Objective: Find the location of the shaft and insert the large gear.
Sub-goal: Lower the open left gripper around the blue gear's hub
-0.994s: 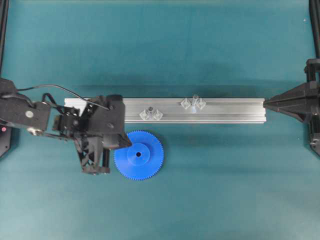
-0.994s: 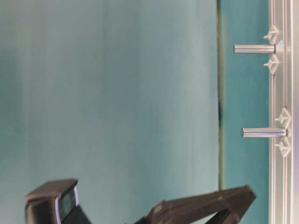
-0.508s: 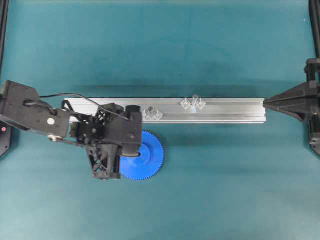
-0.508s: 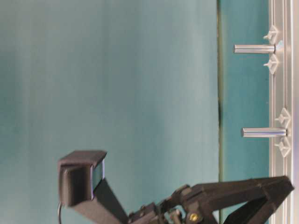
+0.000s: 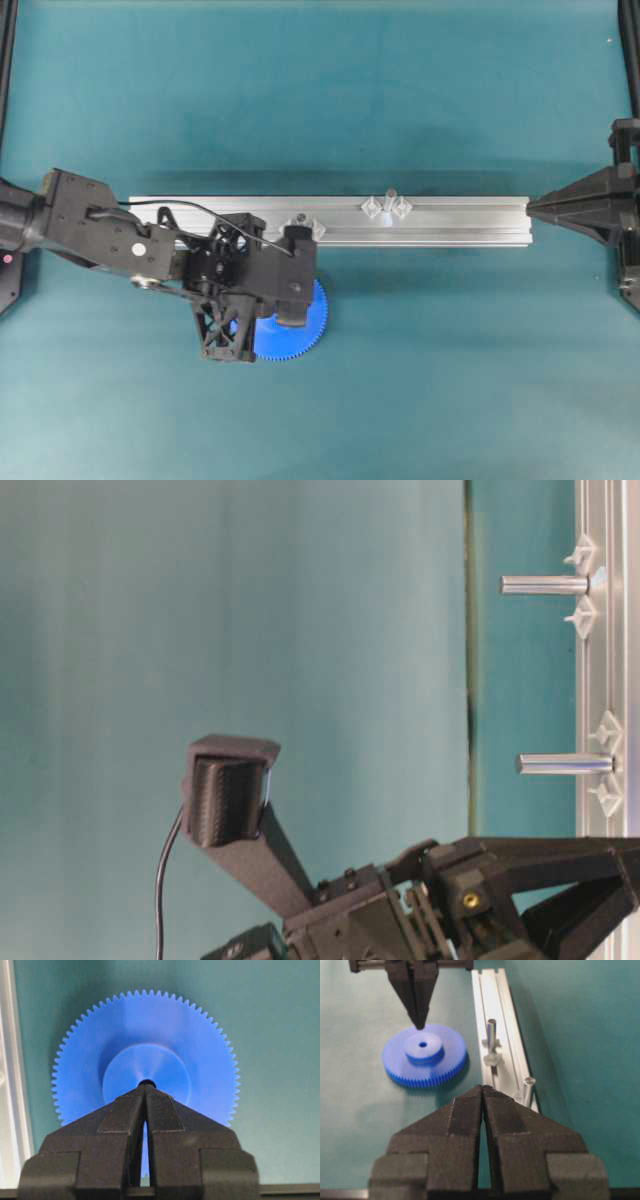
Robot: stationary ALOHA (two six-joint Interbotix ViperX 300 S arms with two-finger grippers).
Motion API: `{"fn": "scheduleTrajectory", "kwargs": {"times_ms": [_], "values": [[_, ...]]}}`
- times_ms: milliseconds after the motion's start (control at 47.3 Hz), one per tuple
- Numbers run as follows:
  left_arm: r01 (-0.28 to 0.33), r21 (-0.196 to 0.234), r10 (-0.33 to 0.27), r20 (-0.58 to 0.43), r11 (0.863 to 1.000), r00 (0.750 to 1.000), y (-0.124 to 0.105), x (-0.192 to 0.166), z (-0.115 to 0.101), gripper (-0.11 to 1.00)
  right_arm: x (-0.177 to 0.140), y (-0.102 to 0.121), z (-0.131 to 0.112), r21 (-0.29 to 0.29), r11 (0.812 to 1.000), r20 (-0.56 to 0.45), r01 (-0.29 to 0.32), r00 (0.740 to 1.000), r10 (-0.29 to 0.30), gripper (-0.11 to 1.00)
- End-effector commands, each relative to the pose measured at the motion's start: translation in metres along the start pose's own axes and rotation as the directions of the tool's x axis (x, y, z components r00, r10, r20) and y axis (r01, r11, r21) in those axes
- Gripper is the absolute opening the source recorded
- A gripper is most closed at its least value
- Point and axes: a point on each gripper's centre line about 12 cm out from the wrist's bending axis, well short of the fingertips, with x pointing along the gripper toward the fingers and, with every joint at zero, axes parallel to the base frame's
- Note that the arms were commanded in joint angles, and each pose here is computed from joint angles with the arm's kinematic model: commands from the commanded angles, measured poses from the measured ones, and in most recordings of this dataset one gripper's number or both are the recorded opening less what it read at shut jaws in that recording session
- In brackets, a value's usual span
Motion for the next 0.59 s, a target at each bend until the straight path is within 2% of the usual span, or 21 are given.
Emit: {"fn": "scheduleTrajectory", "kwargs": {"times_ms": [0, 254, 571], "values": [[0.002, 0.02, -0.002, 0.023, 1.0, 1.0, -0.002, -0.006, 0.014, 0.01, 0.0, 0.0, 0.003, 0.013, 1.0, 0.009, 0.002, 1.0, -0.002, 0.04], [-0.001, 0.026, 0.002, -0.046, 1.0, 0.999, -0.002, 0.002, 0.013, 0.01, -0.002, -0.001, 0.003, 0.013, 1.0, 0.022, 0.003, 1.0, -0.003, 0.04], [-0.002, 0.028, 0.004, -0.07, 1.0, 0.998, -0.002, 0.006, 0.014, 0.01, -0.003, -0.002, 0.001, 0.016, 1.0, 0.012, 0.014, 1.0, -0.014, 0.04]]}}
